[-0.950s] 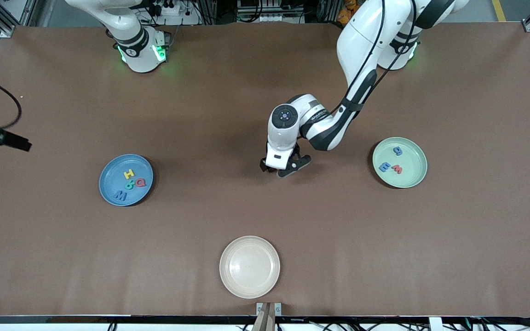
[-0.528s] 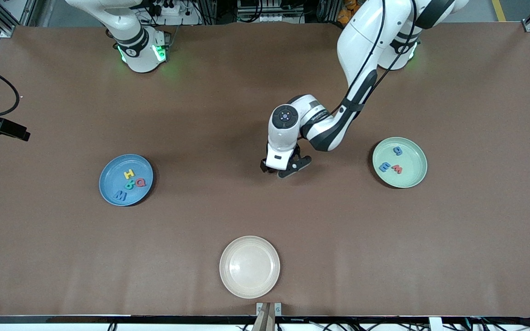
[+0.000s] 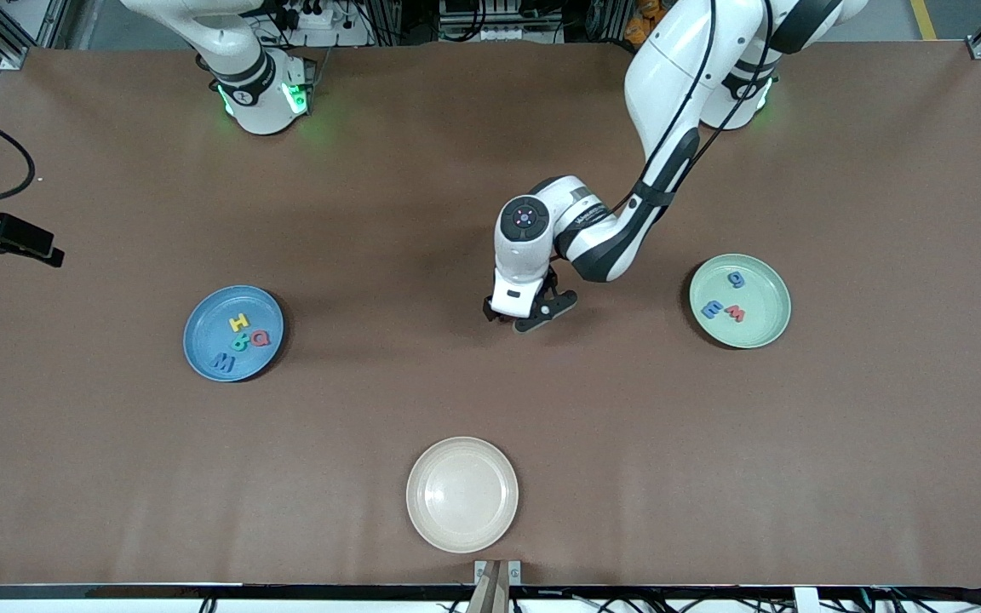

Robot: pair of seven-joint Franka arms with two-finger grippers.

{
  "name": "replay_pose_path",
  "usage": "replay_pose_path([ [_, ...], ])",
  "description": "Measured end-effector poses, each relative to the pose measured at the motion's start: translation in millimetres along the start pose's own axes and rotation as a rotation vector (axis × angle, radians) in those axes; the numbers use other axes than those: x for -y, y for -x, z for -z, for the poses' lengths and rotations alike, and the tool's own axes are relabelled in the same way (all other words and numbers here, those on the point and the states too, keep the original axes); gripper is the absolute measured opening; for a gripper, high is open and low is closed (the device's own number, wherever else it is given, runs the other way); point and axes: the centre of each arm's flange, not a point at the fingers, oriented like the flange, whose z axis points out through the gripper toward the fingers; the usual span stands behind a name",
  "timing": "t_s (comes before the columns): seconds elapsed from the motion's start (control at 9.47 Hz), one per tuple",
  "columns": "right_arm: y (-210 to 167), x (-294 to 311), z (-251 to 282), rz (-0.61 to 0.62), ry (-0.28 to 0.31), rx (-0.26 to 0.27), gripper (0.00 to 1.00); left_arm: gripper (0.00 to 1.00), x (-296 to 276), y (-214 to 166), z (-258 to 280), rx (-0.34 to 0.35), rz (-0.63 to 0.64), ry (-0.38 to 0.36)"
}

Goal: Sort uppercase to blue plate, lowercase to green plate
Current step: 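Close the left gripper on the yellow u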

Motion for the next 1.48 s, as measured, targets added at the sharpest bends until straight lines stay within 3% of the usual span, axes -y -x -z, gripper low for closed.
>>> replay_pose_path([
  [0.11, 5, -3, 8, 0.02, 0.001, -0.034, 1.0, 1.0, 0, 0, 0, 0.0, 0.0, -0.001],
  [0.32, 12, 2, 18, 0.046, 0.0, -0.053, 1.0, 1.0, 0, 0, 0, 0.0, -0.001, -0.003],
  [1.37, 11, 22, 22, 0.09, -0.001, -0.049, 1.0, 0.99, 2, 2, -6, 0.004, -0.001, -0.013],
  [1.48, 11, 21, 22, 0.089, -0.001, -0.049, 1.0, 0.84, 1, 2, -5, 0.004, -0.001, -0.012],
])
